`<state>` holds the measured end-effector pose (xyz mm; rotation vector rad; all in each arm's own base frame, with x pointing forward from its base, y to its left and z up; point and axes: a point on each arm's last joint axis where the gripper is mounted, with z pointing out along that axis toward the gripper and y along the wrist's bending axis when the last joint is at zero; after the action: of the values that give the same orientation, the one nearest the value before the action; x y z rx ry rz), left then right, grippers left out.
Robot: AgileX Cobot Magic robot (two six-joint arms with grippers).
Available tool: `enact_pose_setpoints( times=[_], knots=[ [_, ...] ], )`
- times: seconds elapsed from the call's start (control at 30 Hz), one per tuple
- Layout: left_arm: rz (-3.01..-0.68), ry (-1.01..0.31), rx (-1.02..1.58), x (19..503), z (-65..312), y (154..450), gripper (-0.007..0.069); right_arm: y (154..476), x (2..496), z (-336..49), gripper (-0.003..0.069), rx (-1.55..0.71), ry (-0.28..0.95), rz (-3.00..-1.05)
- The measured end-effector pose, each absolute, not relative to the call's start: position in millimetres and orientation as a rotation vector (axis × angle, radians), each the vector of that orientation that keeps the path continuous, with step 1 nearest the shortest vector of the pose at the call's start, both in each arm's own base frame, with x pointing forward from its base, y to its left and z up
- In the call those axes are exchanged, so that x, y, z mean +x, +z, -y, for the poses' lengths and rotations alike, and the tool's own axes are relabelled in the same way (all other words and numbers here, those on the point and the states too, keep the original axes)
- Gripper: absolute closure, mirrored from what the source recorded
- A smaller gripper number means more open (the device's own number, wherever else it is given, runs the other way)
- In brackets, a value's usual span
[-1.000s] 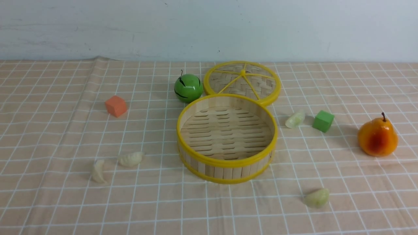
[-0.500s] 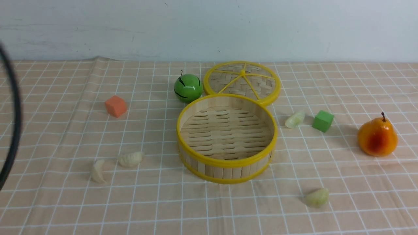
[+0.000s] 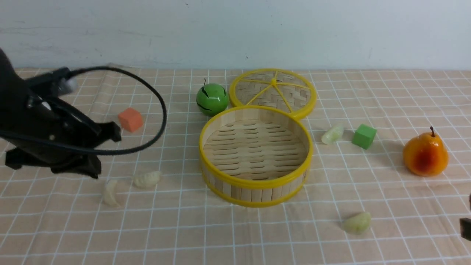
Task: Put the dumplings into the steamer on the table with the brown tablecloth.
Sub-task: 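Reach for and grasp a dumpling on the table with the left gripper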
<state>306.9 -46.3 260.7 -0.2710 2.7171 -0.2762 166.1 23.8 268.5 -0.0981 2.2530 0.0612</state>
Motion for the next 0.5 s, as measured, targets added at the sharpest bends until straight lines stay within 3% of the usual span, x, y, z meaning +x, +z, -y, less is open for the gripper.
enact_pose_setpoints(
  times=[0.1, 0.23, 0.5],
  knots=[
    [-2.772, -0.216, -0.229, 313, 53, 243, 0.0635, 263, 175, -32, 0.0663, -0.118, 0.092, -2.313],
    [-2.764, -0.096, -0.157, 322, 60, 229, 0.0573, 253, 184, -48, 0.0660, -0.158, 0.157, -2.368],
    [-2.725, 0.031, -0.146, 344, 58, 197, 0.0258, 251, 182, -70, 0.0655, -0.263, 0.236, -2.351]
  ],
)
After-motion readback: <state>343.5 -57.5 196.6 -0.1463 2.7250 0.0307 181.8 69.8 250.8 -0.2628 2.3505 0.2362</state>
